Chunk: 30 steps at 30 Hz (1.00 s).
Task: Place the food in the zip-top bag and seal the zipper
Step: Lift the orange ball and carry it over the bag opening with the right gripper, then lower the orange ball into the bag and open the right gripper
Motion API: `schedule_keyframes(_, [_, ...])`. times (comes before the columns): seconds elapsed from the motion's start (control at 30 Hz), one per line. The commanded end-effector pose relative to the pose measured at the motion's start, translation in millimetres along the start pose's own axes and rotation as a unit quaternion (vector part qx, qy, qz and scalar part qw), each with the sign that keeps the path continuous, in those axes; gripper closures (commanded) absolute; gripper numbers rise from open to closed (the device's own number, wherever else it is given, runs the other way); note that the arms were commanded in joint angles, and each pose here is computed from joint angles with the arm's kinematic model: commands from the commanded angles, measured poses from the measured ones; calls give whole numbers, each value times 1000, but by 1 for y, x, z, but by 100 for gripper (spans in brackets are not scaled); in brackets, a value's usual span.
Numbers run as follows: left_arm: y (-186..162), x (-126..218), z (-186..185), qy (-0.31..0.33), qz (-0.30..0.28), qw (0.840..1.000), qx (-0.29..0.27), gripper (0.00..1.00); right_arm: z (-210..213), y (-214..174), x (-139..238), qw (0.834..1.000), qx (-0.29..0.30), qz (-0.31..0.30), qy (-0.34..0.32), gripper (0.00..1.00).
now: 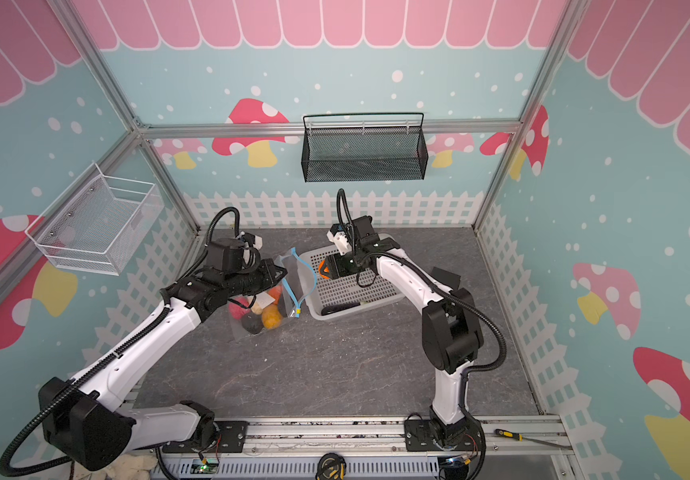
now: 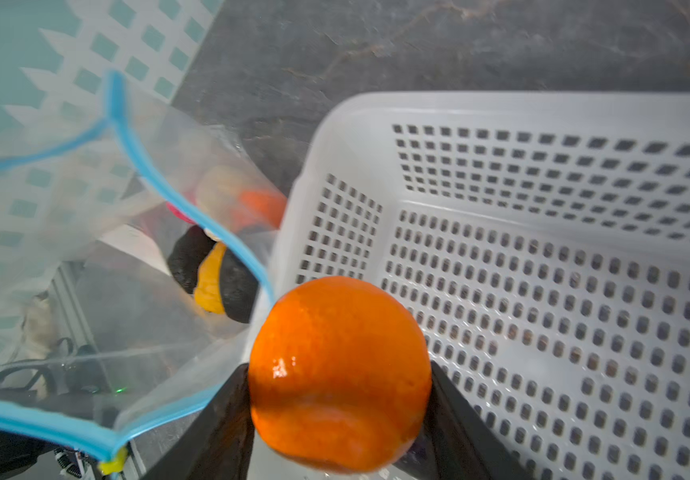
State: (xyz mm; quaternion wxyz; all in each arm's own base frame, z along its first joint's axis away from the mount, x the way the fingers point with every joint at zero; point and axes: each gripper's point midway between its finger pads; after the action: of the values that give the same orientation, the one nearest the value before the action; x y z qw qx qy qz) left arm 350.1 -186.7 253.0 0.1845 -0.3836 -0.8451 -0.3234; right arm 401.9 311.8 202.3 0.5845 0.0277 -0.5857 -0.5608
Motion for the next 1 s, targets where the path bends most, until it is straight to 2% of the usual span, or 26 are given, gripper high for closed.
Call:
schedule_keyframes(0.0, [8,4,-12,-15,-6,1000,4,100,32,21,15,998,28,-47,37,40])
schedule_keyframes(0.17, [9,4,-12,-15,-7,1000,5,100,57,26,11,995,37,-68,63,40])
schedule_keyframes(0.5, [9,6,-13,-15,-9,1000,4,100,86,13,-25,994,38,-37,94,39])
schedule_keyframes(0.87, [10,16,-14,-19,-21,1000,1,100,95,-3,-41,994,45,-6,101,38])
schedule_keyframes(0.97, [9,17,-13,-18,-22,1000,1,100,88,-16,-58,994,40,15,98,38])
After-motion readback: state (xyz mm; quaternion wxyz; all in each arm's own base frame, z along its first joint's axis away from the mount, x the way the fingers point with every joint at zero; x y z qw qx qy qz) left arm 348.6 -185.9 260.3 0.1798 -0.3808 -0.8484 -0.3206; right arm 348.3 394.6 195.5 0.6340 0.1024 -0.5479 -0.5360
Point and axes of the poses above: each gripper's point midway between its finger pads, its own x axis back along the fingers, its own z axis along the line the jaws close on, y = z × x, and after that the axes turned 9 degrees about x, right-handed
